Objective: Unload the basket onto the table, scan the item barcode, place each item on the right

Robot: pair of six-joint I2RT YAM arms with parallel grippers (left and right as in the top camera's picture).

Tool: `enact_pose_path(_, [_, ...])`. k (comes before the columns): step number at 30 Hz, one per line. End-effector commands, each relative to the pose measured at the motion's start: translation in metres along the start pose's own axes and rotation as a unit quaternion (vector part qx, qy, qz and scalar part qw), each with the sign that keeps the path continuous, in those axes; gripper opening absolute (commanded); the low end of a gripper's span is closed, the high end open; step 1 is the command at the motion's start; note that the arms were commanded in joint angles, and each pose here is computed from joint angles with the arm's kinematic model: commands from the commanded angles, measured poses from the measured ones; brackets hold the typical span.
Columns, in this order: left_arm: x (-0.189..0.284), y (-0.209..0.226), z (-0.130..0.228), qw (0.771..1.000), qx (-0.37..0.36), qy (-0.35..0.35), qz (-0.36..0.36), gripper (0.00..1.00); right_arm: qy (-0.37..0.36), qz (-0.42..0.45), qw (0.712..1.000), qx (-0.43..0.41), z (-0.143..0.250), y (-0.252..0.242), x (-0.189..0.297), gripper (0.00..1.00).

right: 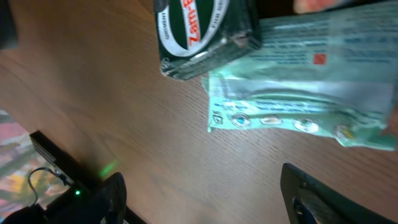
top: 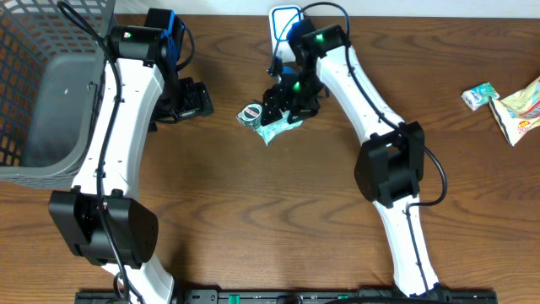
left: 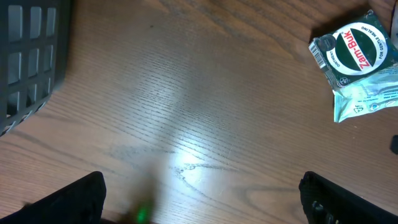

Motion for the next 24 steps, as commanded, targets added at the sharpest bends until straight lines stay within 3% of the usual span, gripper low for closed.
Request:
enact_pose_path(1, [0.0051,0.0011,0.0019,1.0,0.003,-0.005,0.004,0.98,-0.012,0.006,1.0,0.01,-0.0017,0.009,0.0046,0.74])
enact_pose_path(24, [0.0051,0.0011,0.0019,1.0,0.003,-0.005,0.004,0.98,-0.011,0.009,1.0,0.018,-0.002,0.0139,0.001,0.76])
Point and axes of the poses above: each gripper's point midway between its finger pads, its own x axis back along the fingers, its own y axis along the line the jaws close on, z = x × y, the point moved 3 cm from there along x, back along the fingers, and after that the axes turned 4 degrees about x, right-handed, at the moved point
